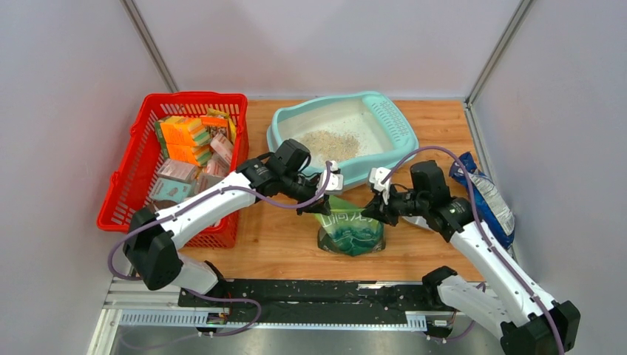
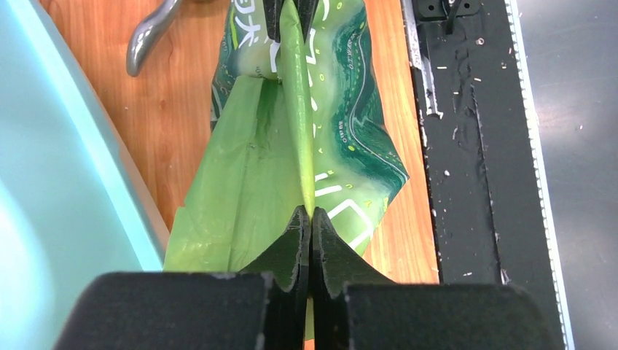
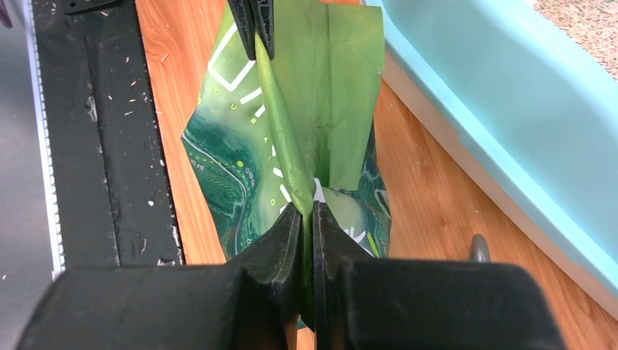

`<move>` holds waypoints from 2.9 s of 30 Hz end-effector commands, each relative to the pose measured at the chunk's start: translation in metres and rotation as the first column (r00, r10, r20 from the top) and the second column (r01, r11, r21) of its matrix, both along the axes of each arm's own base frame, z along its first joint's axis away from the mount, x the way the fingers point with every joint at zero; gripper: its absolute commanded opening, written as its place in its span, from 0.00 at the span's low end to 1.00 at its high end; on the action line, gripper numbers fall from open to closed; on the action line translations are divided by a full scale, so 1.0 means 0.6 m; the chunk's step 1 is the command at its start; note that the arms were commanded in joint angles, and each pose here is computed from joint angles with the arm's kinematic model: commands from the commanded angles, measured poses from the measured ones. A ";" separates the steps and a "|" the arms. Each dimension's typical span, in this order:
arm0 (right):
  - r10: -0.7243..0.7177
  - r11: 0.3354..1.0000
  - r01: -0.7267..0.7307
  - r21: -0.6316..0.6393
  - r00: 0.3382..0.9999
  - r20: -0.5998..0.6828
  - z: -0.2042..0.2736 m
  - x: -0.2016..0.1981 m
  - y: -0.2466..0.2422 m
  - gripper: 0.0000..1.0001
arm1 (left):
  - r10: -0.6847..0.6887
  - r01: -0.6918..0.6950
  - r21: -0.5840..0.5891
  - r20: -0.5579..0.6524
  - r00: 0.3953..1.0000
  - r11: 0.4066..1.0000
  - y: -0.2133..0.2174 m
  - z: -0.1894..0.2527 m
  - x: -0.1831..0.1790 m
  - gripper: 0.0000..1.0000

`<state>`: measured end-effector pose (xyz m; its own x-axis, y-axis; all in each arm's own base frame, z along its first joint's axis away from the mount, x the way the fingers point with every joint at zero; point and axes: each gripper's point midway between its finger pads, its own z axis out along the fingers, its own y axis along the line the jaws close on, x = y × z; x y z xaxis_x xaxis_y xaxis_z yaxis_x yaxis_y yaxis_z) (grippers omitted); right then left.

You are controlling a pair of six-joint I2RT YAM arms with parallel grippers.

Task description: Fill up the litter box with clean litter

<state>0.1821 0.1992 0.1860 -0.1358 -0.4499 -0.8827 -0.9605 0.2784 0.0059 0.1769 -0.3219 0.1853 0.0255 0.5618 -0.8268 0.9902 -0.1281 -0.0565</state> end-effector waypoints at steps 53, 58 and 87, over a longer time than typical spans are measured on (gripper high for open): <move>-0.019 0.995 0.038 0.092 0.981 -0.192 0.033 -0.017 0.003 0.20 | 0.017 -0.025 -0.127 -0.060 0.998 0.992 -0.060 0.031 0.005 0.00; -0.003 0.997 0.018 0.079 0.983 -0.185 0.026 -0.022 0.001 0.07 | 0.022 -0.032 -0.142 -0.069 0.997 0.989 -0.066 0.039 0.007 0.10; -0.315 0.936 0.337 0.098 0.930 -0.187 0.141 0.102 -0.107 0.50 | -0.088 0.049 -0.222 -0.169 0.982 0.974 -0.145 0.063 0.003 0.00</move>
